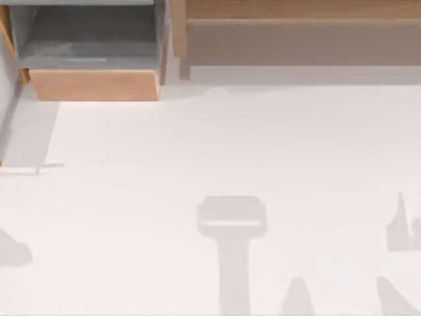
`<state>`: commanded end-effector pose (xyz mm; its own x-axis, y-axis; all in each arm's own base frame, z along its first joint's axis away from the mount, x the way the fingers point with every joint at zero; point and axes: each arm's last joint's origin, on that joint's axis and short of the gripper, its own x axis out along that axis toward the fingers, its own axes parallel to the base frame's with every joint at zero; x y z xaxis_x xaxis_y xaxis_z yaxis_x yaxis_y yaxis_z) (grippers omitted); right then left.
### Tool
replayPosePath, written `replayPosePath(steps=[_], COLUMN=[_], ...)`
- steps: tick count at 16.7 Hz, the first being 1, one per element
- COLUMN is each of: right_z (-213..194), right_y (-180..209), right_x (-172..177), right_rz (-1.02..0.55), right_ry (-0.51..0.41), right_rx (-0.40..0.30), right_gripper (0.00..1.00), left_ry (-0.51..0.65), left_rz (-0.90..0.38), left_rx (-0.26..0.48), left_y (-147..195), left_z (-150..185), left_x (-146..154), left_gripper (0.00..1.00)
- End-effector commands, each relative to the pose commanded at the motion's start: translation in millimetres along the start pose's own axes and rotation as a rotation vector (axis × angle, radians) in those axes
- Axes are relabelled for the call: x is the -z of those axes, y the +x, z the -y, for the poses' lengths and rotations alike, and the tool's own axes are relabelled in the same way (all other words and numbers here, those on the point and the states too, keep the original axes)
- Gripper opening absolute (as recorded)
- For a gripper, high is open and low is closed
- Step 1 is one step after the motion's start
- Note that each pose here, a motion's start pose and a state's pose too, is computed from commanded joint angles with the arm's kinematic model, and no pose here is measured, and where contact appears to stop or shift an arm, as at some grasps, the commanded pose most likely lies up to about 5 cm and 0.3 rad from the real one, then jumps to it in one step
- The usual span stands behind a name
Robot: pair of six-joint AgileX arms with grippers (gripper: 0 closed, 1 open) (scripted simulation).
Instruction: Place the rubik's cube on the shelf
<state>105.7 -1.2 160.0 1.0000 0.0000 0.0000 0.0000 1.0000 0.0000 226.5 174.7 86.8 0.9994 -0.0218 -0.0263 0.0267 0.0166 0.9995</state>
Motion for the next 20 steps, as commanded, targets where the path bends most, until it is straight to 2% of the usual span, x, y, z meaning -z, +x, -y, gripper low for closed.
replayPosePath(steps=[4,8,15,18,20], right_z=[0,0,0,0,0], right_y=[0,0,0,0,0], right_x=[0,0,0,0,0], right_rz=[0.000,0.000,0.000,0.000,0.000], right_ry=[0.000,0.000,0.000,0.000,0.000], right_rx=[0.000,0.000,0.000,0.000,0.000], right_gripper=[1.00,1.00,1.00,1.00,1.00], left_ry=[-0.028,-0.160,-0.575,-0.775,-0.904], left_rz=[-0.049,-0.195,-0.436,-0.502,-0.540], left_rx=[0.003,0.024,0.089,0.139,0.188], left_y=[1,7,39,68,91], left_z=[-3,-12,-60,-93,-115], left_x=[14,63,158,178,180], left_gripper=[1.00,1.00,1.00,1.00,1.00])
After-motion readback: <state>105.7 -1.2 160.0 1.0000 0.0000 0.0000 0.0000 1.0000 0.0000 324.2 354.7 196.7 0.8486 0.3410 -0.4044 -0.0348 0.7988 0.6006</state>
